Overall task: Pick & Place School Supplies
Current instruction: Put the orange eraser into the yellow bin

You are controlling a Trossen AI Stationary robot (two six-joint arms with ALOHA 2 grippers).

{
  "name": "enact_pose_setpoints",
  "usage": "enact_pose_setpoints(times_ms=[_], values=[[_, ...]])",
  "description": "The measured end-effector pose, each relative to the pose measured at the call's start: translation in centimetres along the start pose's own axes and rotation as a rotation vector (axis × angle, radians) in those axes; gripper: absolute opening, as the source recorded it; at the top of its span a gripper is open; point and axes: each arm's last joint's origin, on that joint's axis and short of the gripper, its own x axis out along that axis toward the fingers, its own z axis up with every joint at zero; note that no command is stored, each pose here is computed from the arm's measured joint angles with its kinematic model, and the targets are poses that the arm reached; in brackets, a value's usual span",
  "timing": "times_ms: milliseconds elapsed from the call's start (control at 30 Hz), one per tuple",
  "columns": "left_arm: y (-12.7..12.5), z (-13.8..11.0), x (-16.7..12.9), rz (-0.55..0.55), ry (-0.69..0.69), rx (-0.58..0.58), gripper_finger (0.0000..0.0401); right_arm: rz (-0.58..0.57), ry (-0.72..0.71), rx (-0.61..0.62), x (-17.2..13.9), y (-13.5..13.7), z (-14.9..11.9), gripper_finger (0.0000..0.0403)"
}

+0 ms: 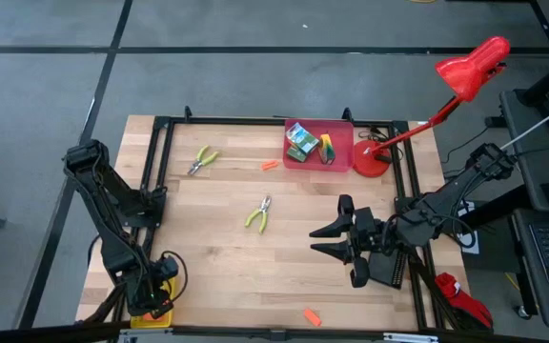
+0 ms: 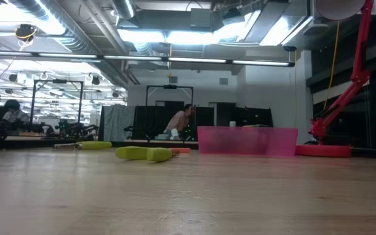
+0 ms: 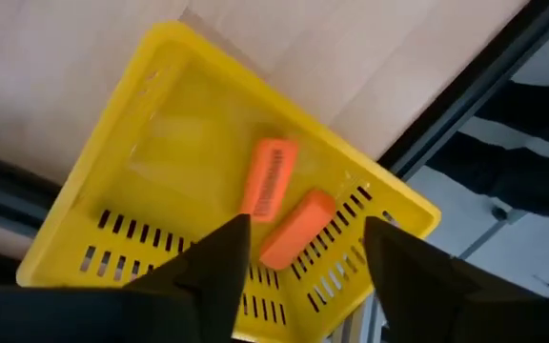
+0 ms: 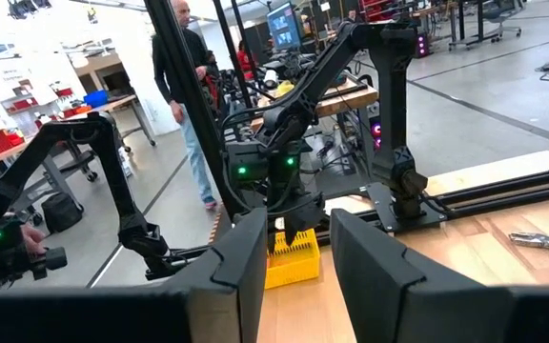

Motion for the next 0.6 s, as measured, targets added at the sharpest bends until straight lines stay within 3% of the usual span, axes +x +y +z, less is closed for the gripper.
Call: enact_pose_setpoints(times_ms=[133, 267, 433, 600], values=[[-0.7, 0.6, -0.1, -0.068, -0.04, 0.067, 0.0224, 0.023, -0.004, 0.007, -0.2, 0.4, 0.0, 0.0121], [-1.9, 2.9, -0.4, -0.147, -0.113, 0.144, 0.0217, 0.058, 0.041, 0.018, -1.0, 1.4, -0.7, 0.0121], [-3.6, 7.7, -1.3, -0.267, -0.221, 0.323, 0.0192, 0.068, 0.206, 0.095, -2.4, 2.6, -2.8, 0.0121], [-3.8, 12.9, -2.6, -0.31, -0.339, 0.435, 0.0166, 0.077, 0.318, 0.199, -4.1, 3.8, -4.2, 0.0121]])
